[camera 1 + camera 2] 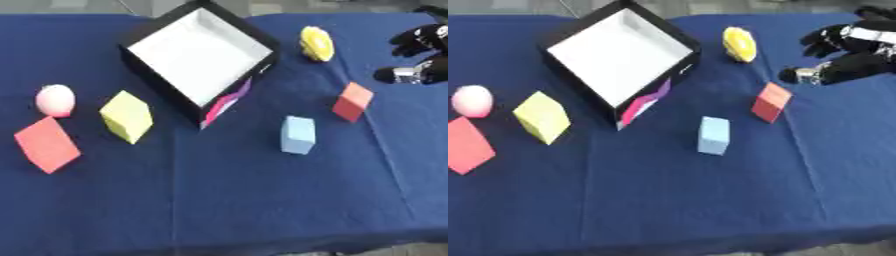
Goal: Pick up objects on the table and place them in the box.
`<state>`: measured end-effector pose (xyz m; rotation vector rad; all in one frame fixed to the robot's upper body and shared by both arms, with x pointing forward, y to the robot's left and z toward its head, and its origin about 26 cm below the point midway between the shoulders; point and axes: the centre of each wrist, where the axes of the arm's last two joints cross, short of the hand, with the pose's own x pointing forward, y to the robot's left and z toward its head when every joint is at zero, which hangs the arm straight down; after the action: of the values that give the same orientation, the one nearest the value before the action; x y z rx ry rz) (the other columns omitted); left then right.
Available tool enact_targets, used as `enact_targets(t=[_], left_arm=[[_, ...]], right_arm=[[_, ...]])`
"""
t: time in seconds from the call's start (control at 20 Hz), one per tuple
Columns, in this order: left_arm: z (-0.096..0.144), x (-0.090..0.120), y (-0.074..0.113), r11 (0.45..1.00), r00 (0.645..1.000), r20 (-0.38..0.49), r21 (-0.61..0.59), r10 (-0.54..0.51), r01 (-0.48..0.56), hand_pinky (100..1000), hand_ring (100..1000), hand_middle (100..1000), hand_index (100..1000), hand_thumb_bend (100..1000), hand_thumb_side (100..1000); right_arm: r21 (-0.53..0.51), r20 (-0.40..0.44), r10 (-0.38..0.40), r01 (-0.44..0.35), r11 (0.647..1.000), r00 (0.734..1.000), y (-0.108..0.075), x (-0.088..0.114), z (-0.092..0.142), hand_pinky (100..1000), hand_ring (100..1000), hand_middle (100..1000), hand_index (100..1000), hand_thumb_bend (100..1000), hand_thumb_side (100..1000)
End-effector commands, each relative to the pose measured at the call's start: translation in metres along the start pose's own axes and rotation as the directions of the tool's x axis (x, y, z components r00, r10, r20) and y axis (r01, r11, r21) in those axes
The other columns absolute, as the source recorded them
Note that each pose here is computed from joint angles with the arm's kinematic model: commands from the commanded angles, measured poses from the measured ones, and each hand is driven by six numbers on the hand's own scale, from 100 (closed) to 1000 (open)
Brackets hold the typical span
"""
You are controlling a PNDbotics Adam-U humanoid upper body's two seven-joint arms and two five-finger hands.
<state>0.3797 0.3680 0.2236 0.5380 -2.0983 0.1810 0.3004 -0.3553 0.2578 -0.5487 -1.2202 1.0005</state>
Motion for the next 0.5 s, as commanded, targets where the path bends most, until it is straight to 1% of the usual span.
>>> enact_targets(t=[0.05,0.1,0.15,0.25,0.3,0.45,0.5], left_arm=[[-0.008,0.011,0.009,1.000,0.999,0.033,0.003,-0.017,0.017,799,829,852,915,160,852],[-0.008,0.011,0.008,1.000,0.999,0.033,0.001,-0.015,0.015,799,829,852,914,159,859],[-0.007,0.011,0.007,1.000,0.999,0.033,-0.002,-0.014,0.014,799,829,852,911,158,860],[-0.007,0.010,0.007,1.000,0.999,0.031,-0.006,-0.013,0.013,800,829,853,909,156,862],[-0.007,0.010,0.007,1.000,1.000,0.028,-0.006,-0.013,0.013,800,829,853,910,145,859],[-0.006,0.009,0.007,1.000,1.000,0.025,-0.005,-0.012,0.012,800,829,852,910,156,863],[-0.006,0.009,0.006,1.000,1.000,0.024,-0.007,-0.010,0.010,800,829,853,911,151,848]], right_arm=[[-0.023,-0.028,0.040,-0.041,0.999,0.999,-0.007,0.004,0.004,858,938,843,907,545,461],[-0.022,-0.033,0.040,-0.041,0.999,0.999,-0.005,0.004,0.003,858,937,840,883,545,476],[-0.014,-0.037,0.042,-0.043,0.999,0.998,-0.003,0.003,0.002,858,937,839,879,547,478],[0.008,-0.047,0.050,-0.050,0.999,0.998,0.002,0.000,-0.001,856,936,836,887,552,483],[0.012,-0.051,0.051,-0.050,0.999,0.997,0.005,-0.001,-0.002,853,930,833,897,550,463],[-0.007,-0.049,0.058,-0.058,0.998,0.997,0.008,0.000,-0.007,850,925,830,901,566,455],[-0.014,-0.044,0.064,-0.065,0.998,0.997,0.008,0.001,-0.009,849,926,830,902,585,457]])
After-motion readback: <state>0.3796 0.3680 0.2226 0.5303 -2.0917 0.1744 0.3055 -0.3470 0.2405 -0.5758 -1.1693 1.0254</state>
